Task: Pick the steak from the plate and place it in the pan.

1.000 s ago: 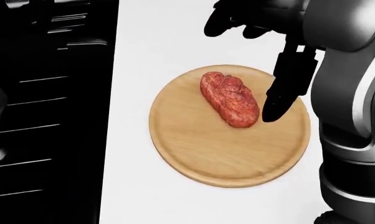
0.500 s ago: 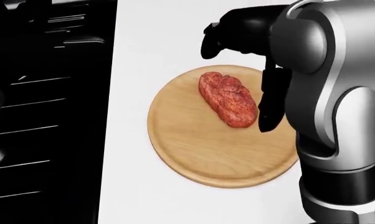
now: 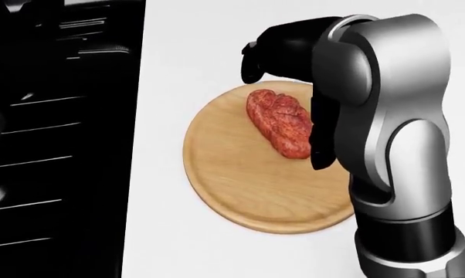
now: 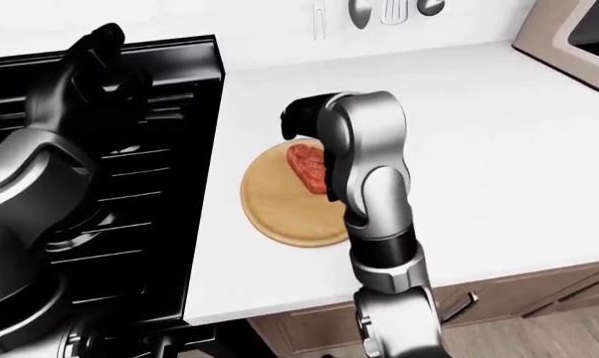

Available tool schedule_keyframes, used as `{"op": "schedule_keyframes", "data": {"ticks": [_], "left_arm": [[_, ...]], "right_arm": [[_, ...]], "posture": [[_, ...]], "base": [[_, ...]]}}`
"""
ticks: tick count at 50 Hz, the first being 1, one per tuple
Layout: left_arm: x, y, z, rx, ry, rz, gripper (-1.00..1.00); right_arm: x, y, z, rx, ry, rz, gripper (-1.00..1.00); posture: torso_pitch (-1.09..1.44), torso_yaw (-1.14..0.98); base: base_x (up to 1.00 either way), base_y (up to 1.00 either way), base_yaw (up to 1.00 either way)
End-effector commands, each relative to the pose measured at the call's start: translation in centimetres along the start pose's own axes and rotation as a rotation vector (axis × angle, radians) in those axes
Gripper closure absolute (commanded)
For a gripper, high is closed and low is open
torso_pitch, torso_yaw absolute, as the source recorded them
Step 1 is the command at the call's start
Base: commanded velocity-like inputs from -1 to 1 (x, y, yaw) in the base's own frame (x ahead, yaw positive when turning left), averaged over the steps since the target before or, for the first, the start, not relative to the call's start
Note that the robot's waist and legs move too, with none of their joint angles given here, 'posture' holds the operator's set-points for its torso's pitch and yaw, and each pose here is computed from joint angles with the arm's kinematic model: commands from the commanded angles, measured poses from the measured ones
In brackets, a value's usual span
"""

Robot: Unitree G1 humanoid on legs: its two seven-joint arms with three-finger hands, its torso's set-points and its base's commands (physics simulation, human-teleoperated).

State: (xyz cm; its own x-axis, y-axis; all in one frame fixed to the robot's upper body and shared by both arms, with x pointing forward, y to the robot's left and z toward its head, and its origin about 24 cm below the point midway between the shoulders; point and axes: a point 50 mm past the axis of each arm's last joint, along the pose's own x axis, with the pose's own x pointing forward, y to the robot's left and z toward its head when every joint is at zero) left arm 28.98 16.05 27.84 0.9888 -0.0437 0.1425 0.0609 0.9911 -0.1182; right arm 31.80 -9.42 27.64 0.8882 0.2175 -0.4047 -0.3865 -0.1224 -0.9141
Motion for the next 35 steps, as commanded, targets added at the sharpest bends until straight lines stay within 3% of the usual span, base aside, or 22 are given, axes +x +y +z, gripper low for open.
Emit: {"op": "schedule_keyframes", "data": {"ticks": [1,35], "left_arm": [[-0.3,-0.1,1.8,-0.006,-0.088,-0.003,-1.00],[-0.4,-0.1,1.8,-0.006,-0.086,-0.009,-1.00]], "right_arm": [[-0.8,-1.1,0.2,-0.013,0.001,-0.080,-0.52],[0.9,-0.1,0.3,0.002,0.008,-0.078,-0.51]], "posture": [[0.00,0.00],[0.00,0.00]], "base": [[0.00,0.00,0.00],[0.00,0.00,0.00]]}}
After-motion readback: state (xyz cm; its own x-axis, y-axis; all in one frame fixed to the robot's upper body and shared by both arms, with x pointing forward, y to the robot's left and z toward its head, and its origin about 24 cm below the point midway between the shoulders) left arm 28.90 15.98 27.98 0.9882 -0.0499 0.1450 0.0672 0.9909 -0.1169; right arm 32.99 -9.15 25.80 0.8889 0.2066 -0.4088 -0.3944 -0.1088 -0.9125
